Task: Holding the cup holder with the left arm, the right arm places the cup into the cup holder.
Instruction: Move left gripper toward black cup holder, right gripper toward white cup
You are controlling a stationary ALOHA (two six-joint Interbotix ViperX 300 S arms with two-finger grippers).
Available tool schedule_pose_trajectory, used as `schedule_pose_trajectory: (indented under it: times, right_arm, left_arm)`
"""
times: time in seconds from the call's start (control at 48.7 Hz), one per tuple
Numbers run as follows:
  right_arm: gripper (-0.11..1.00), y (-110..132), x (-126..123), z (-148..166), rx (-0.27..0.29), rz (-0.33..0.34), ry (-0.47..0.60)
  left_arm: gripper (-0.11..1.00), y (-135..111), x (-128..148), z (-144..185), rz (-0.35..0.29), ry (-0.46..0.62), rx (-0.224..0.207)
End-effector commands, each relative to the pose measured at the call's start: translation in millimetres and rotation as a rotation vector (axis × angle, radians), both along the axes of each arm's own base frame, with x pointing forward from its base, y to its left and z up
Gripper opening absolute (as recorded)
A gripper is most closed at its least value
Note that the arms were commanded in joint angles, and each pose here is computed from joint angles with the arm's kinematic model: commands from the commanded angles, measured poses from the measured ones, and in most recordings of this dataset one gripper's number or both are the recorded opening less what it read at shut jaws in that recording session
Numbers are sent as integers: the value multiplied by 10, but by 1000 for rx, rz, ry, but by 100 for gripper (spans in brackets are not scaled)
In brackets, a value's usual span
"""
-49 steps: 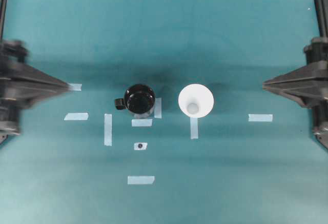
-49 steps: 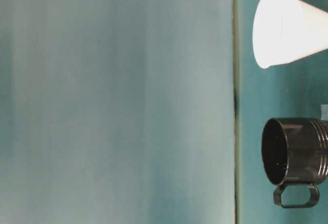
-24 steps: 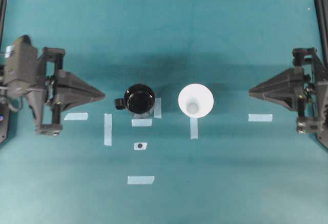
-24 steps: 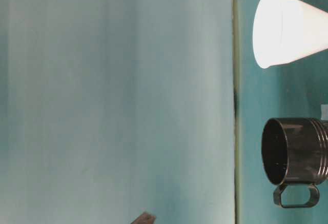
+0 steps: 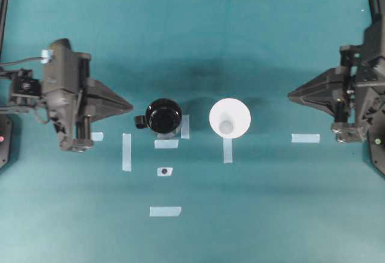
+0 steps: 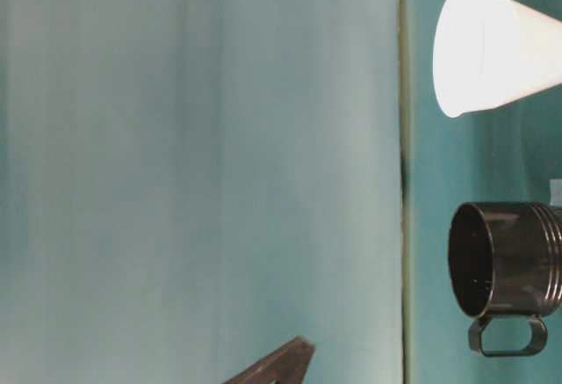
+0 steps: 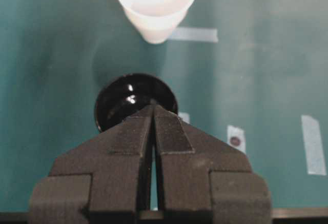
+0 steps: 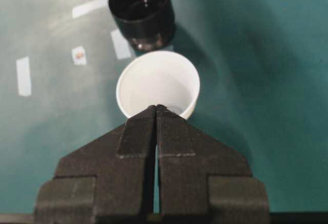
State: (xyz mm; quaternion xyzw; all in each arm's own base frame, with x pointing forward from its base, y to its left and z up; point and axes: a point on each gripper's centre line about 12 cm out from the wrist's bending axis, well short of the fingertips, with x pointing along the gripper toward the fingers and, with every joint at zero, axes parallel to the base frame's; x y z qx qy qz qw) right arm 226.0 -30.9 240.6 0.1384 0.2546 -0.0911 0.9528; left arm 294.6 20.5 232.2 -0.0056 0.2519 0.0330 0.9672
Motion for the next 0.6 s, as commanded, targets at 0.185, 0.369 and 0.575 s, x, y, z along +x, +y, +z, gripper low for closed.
schedule_pose_trajectory:
  times: [0.185, 0.369, 0.575]
  right_arm:
    - [2, -62, 383, -62, 20, -1, 118]
    - [2, -93, 579, -81, 24, 7, 198]
    - [2, -135, 779, -165, 5, 23, 295]
  left_arm:
    - [3, 50, 311, 25, 6, 98, 0]
    - [3, 66, 422, 17, 7, 201, -3]
    - [3, 77, 477, -53, 9, 256, -7]
